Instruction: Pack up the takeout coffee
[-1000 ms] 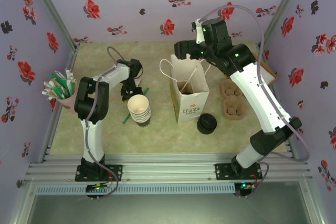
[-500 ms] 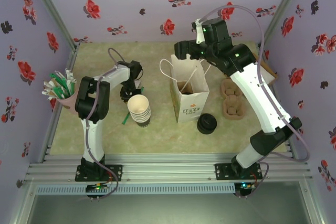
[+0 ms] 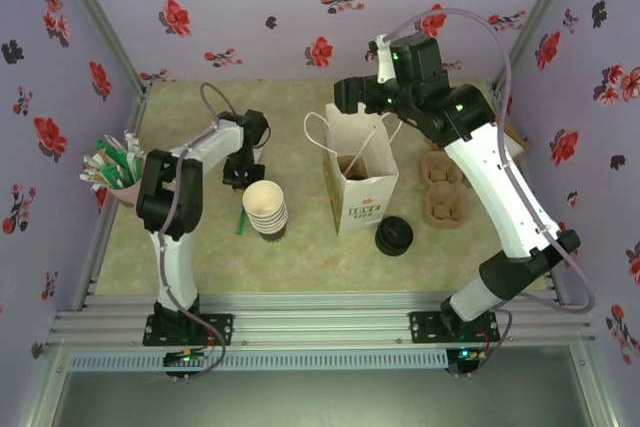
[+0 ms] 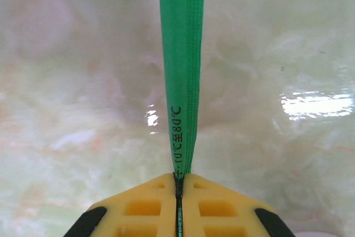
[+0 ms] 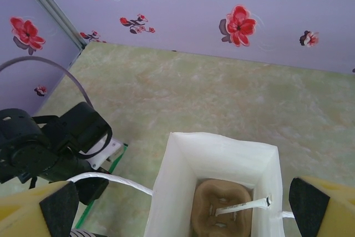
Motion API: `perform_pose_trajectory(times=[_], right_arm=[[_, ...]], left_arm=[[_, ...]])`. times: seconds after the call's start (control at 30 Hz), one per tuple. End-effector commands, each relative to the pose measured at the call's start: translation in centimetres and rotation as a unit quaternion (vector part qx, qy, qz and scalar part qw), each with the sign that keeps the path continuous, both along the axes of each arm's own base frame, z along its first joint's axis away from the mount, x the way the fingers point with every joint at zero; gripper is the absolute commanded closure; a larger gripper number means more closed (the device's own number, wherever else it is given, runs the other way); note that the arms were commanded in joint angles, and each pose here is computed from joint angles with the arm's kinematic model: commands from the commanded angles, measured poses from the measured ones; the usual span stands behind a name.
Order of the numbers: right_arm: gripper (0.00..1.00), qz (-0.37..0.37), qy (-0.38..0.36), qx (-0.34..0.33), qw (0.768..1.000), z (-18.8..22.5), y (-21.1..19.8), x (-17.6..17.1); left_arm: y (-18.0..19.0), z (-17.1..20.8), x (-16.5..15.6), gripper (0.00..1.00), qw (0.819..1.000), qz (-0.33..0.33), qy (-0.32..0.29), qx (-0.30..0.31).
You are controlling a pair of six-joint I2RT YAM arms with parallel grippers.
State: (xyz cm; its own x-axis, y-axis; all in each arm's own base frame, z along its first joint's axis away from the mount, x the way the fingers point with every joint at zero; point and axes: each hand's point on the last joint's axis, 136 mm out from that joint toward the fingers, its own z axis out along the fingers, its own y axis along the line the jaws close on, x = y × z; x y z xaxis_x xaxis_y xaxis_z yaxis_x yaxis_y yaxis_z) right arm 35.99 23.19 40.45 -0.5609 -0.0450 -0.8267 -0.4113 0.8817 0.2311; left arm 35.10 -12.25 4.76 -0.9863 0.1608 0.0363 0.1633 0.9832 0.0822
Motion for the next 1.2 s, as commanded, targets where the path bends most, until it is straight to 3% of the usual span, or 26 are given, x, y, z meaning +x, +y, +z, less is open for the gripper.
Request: perform_pose_trajectory(times=[0.0,0.2,0.37,0.73,1.17], right_arm=[[0.01,0.000,-0.015,0.023,1.000,2.1,-0.7,-1.1],[0.01,0.004,-0.014,0.027,1.000,2.1,-0.6,-1.4],[0.01,0.012,-0.007,0.030,0.999,1.7,-0.3,-1.6],[0.01,0.012,0.004,0.036,0.999,0.3,-0.9,-2.9],[0.01,0.005,0.011,0.036,0.999,-3.8,-2.4,-4.7]], left_arm=[[1.3,4.6,0.7,0.91,0.999,0.010,-0.045,0.011],[4.4,11.9,1.2,0.90,0.992,0.032,-0.118,0.030],[9.1,19.6,1.9,0.87,0.971,0.078,-0.220,0.057],[19.2,33.4,2.1,0.89,0.882,0.171,-0.433,0.077],[26.9,40.3,3.8,0.91,0.774,0.205,-0.580,0.151]])
